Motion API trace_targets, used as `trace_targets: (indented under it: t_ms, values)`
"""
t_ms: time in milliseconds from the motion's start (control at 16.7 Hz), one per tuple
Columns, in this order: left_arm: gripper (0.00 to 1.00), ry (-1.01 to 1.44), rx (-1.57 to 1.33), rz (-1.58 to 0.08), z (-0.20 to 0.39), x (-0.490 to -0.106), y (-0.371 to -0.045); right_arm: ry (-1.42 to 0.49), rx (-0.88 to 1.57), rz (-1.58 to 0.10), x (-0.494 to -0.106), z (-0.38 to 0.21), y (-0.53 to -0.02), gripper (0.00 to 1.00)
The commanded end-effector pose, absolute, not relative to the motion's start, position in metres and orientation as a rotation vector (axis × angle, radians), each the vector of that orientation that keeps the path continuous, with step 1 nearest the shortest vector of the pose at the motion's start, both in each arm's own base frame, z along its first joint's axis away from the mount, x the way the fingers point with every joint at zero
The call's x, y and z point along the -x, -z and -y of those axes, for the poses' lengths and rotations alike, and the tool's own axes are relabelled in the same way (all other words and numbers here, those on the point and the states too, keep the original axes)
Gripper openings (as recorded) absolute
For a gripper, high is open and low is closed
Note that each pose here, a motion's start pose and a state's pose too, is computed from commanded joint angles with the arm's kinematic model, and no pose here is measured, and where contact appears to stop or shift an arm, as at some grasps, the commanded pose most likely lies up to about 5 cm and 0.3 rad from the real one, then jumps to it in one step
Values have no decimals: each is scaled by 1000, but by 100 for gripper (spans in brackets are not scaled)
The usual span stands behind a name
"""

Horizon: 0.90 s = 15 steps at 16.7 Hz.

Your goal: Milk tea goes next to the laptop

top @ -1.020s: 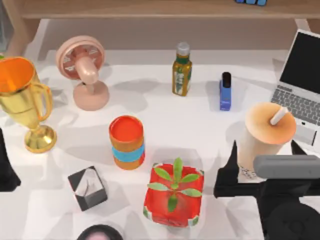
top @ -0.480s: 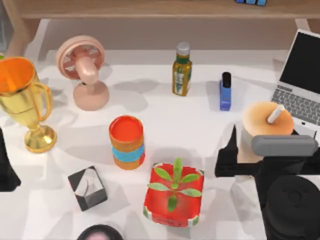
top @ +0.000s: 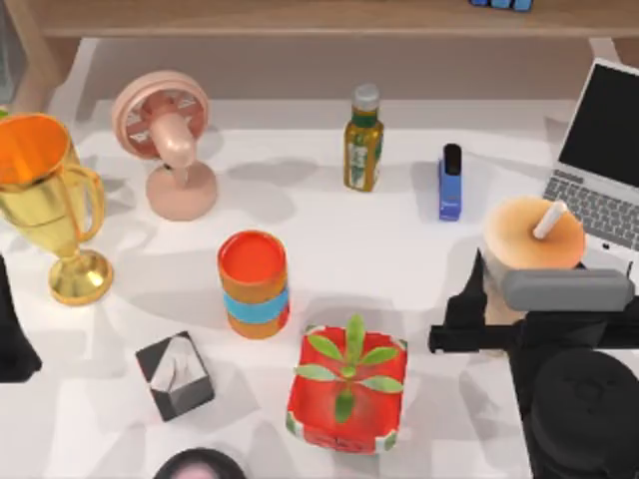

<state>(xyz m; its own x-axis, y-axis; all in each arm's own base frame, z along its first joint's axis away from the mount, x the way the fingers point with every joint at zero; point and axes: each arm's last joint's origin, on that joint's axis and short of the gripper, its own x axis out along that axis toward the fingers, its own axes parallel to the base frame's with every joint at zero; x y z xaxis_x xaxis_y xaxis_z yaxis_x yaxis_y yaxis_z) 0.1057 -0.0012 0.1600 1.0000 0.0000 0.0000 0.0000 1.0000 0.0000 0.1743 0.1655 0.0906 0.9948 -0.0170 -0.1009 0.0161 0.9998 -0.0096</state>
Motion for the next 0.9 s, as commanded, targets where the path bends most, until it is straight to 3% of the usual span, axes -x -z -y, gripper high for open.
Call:
trace_targets:
  t_ms: [360,900]
  values:
    - [100,0,0,0,1,-106,-160,17,9,-101,-174,-165,-91,2]
    - [100,0,0,0,1,-106,-160,15,8,-102,-174,-165,-90,0]
